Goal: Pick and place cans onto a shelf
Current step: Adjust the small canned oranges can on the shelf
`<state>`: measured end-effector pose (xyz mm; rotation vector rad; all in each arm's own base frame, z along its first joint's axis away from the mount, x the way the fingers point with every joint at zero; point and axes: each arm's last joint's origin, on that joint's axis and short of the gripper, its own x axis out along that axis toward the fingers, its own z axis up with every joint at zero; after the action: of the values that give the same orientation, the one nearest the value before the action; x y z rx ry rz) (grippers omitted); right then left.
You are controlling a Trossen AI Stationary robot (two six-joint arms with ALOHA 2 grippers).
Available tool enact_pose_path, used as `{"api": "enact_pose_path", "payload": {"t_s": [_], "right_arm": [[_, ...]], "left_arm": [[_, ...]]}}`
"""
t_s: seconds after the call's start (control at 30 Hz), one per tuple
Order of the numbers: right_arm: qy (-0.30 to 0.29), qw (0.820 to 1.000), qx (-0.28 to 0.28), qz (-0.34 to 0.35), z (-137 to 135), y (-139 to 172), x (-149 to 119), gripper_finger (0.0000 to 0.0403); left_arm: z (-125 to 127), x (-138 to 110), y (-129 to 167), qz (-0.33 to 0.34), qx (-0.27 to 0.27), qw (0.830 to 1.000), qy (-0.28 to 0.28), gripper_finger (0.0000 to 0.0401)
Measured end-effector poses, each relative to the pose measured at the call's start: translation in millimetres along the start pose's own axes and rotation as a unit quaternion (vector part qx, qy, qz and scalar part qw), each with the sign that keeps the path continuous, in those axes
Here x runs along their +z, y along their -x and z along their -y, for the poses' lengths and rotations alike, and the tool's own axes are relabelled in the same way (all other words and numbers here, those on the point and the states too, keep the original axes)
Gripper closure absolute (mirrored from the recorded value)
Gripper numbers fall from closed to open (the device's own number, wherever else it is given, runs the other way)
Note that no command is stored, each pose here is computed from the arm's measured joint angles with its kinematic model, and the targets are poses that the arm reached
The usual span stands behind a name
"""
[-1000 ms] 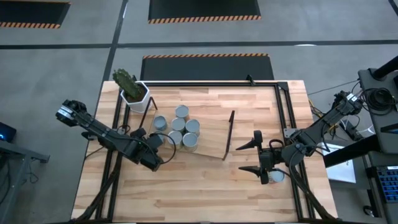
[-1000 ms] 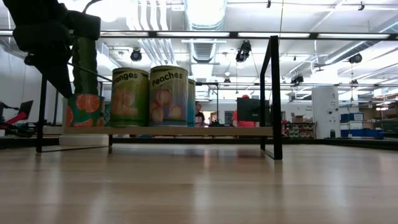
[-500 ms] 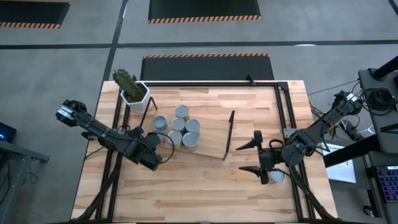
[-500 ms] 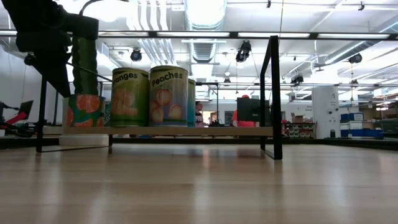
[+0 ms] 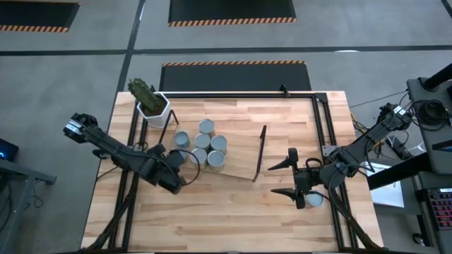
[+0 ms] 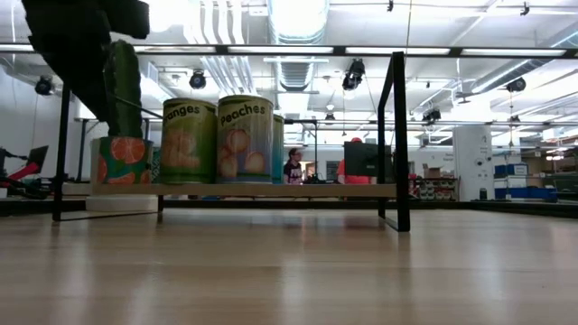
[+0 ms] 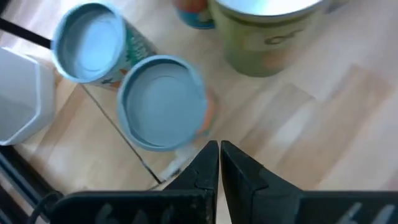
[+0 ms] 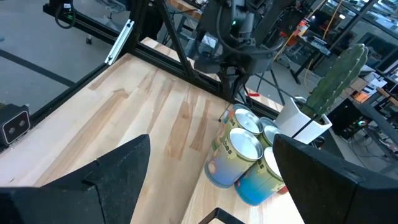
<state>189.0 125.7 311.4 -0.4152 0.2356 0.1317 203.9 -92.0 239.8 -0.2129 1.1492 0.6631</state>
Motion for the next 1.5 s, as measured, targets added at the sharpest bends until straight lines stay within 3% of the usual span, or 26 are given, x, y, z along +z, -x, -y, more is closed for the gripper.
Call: {"api": "enact_pose_path", "payload": {"t_s": [0.37,0.57,0.77,1.03,1.23,1.5], "right_arm": [[0.000,1.000,0.001,-0.002,0,0,0,0.0076],[0.000,1.000,0.001,-0.002,0,0,0,0.0076],[0.001,1.000,0.001,-0.002,0,0,0,0.0076],[0.001,1.000,0.000,-0.002,0,0,0,0.0076],[0.001,1.000,0.000,-0.002,0,0,0,0.0076],[0.001,1.000,0.000,0.000,0,0,0,0.0076]], "left_arm": [[4,3,9,-0.027,-0.037,0.999,0.002,0.0401],[11,1,10,-0.057,-0.084,0.995,0.003,0.0401],[18,-1,14,-0.046,-0.111,0.993,-0.014,0.0401],[15,0,9,0.021,-0.065,0.997,-0.026,0.0401],[10,-11,-12,0.042,-0.022,0.998,-0.034,0.0401],[10,-12,-19,0.081,-0.009,0.996,-0.029,0.0401]]}}
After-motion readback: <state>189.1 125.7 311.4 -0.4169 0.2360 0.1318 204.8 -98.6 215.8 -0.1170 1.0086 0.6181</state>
